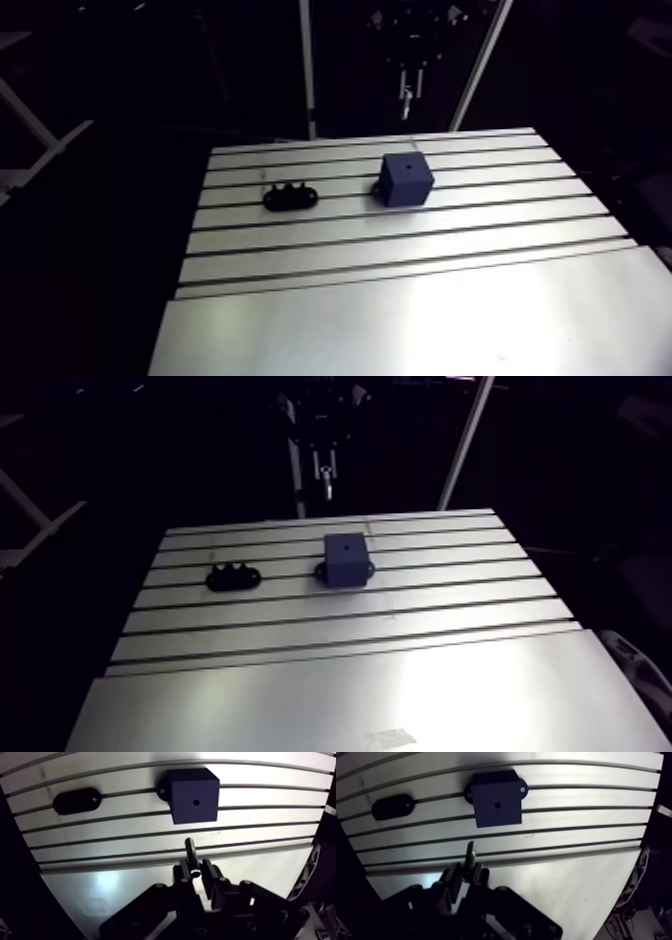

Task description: Pick up the M10 bolt and insert it into the hole until fully seated.

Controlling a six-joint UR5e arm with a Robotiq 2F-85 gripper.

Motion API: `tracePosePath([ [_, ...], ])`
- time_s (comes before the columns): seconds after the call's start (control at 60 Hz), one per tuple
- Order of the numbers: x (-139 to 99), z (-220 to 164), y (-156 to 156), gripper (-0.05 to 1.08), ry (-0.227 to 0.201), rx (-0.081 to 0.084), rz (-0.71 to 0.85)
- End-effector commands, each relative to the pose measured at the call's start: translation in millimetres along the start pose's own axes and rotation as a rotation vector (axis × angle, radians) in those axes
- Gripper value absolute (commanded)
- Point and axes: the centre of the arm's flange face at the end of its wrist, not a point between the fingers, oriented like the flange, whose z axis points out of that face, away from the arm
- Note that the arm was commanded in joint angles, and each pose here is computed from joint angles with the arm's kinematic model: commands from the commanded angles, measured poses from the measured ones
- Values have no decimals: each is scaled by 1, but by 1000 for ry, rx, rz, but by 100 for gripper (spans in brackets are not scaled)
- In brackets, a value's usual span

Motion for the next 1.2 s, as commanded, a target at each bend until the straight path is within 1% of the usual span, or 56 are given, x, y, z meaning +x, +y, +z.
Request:
tracePosePath([
  [0.017,8,11,24,107,-29,9,25],
  [0.05,9,13,26,107,-33,10,21],
  [0.083,12,18,30,107,-45,18,3],
  [0.117,13,20,32,107,-48,22,-2],
  [0.4,21,33,32,107,-71,27,-8],
  [0.417,21,36,33,107,-76,30,-7],
  [0.483,23,44,33,107,-87,32,-5],
  [0.5,24,47,33,107,-93,30,-6],
  [0.9,33,64,38,108,-105,39,5],
  [0.95,35,64,39,108,-100,43,6],
  [1.017,35,64,39,108,-97,45,7],
  [1.117,37,64,40,108,-88,44,8],
  [1.2,39,67,40,108,-93,45,8],
])
